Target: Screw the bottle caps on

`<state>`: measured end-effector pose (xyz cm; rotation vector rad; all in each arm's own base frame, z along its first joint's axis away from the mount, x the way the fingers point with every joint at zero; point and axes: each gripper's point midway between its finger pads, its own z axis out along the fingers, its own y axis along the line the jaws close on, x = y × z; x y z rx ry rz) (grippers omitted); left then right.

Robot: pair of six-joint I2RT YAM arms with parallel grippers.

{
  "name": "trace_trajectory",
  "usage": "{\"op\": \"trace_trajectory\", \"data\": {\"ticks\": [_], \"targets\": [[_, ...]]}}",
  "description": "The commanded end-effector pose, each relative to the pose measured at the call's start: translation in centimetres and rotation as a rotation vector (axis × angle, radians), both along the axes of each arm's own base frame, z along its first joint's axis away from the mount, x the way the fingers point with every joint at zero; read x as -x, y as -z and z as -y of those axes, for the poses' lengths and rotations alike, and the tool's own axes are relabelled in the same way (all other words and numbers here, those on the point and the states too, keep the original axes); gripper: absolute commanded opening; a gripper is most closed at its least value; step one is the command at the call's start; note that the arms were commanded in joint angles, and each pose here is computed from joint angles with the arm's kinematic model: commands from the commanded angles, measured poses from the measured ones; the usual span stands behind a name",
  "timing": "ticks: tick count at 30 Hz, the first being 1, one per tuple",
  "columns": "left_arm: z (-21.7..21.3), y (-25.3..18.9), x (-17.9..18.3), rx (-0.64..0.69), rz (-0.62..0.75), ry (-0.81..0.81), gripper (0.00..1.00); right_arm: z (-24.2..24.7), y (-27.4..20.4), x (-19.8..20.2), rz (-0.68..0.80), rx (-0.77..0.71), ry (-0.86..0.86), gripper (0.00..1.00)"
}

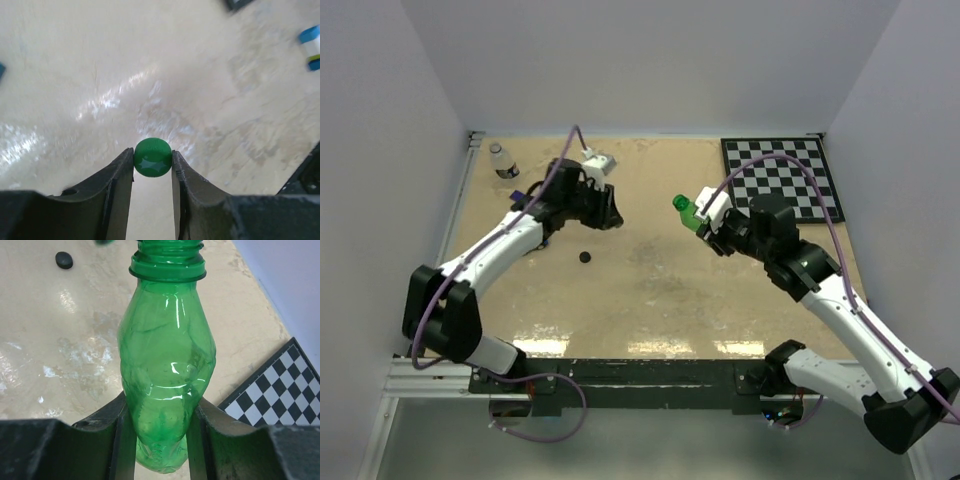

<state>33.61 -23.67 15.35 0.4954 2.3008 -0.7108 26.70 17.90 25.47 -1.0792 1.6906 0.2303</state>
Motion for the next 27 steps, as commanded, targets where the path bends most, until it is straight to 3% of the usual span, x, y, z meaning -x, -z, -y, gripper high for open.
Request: {"op": "trace_trajectory", "data": {"ticks": [1, 6, 11, 18, 27], "targets": [[2.7, -8.6, 1.7, 0.311, 0.204, 0.264, 0.00, -1.8, -1.8, 0.6, -0.004, -0.009, -0.096, 0.08], [3.6, -13.6, 4.3, 0.483, 0.325, 0.460, 0.00, -2.7, -0.3, 0.9, -0.061, 0.051, -0.112, 0.06], [4.0, -15.9, 6.6, 0.568, 0.402, 0.599, 0.00, -3.2, 0.4, 1.2, -0.091, 0.082, -0.127, 0.06], [4.0, -17.4, 8.6, 0.599, 0.482, 0.735, 0.00, -3.9, 0.7, 1.5, -0.107, 0.106, -0.154, 0.04], [3.9, -17.0, 8.3, 0.526, 0.449, 0.768, 0.00, -4.6, 0.6, 1.5, -0.101, 0.151, -0.167, 0.02]]}}
